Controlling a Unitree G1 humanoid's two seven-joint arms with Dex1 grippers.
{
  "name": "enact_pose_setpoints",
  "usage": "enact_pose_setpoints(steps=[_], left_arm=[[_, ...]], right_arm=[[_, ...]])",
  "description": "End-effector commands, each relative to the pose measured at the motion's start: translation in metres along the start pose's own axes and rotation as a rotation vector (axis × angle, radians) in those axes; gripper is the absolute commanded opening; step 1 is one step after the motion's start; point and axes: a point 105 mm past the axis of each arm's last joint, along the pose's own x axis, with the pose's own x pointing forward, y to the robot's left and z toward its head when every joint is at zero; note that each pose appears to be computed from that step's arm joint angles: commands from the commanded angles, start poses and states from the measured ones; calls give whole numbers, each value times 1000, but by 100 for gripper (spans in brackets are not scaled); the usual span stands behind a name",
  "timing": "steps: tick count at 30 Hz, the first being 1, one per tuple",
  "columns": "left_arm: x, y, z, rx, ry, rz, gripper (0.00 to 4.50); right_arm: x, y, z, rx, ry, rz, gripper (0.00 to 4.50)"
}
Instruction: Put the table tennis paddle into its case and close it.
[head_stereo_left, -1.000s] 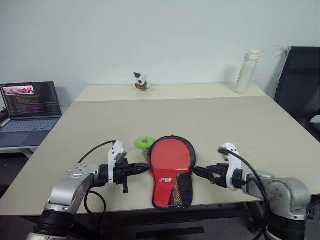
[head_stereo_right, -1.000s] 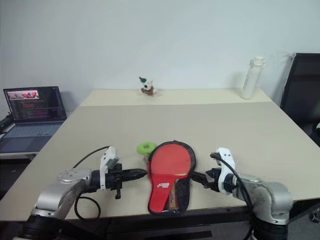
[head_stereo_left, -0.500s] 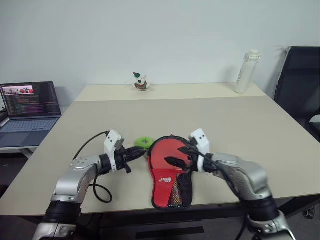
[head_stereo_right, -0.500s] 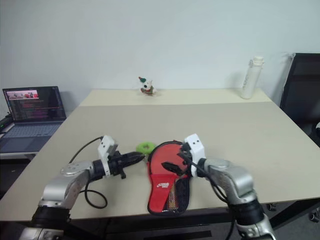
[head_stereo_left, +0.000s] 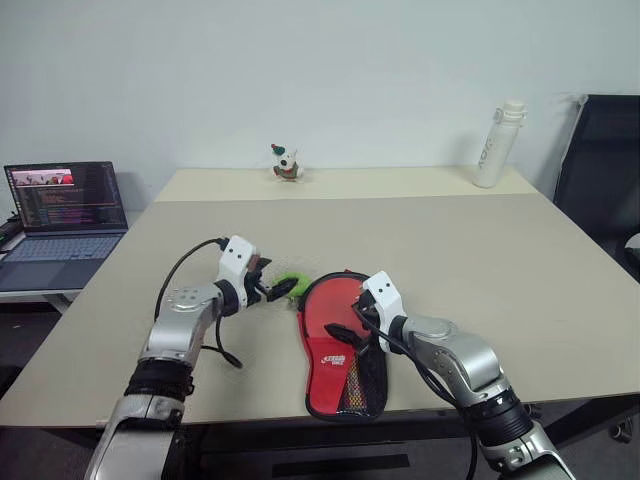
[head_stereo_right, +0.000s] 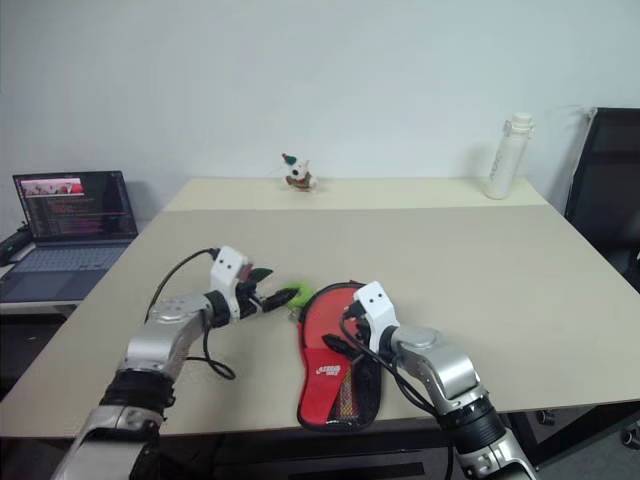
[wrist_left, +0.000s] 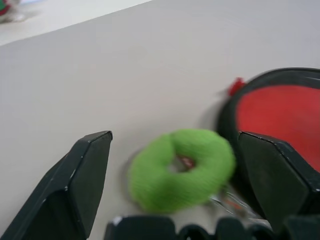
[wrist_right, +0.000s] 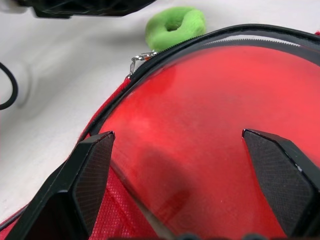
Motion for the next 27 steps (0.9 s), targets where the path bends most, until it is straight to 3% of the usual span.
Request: enact_pose_setpoints(steps=[1, 14, 15, 18, 27], left_arm=[[13, 7, -2, -2, 42, 21, 446], [29, -17, -40, -25, 213, -138, 446], [29, -17, -41, -25, 213, -141, 430], [26, -16, -43, -33, 209, -142, 353], [23, -16, -50, -66, 200, -136, 31]], right_arm=[[0, 0, 10, -6, -40, -12, 450], [1, -3, 12, 0, -54, -62, 450], [1, -5, 12, -4, -56, -75, 450], [1, -10, 13, -11, -59, -104, 450], [6, -4, 29, -71, -134, -80, 450]])
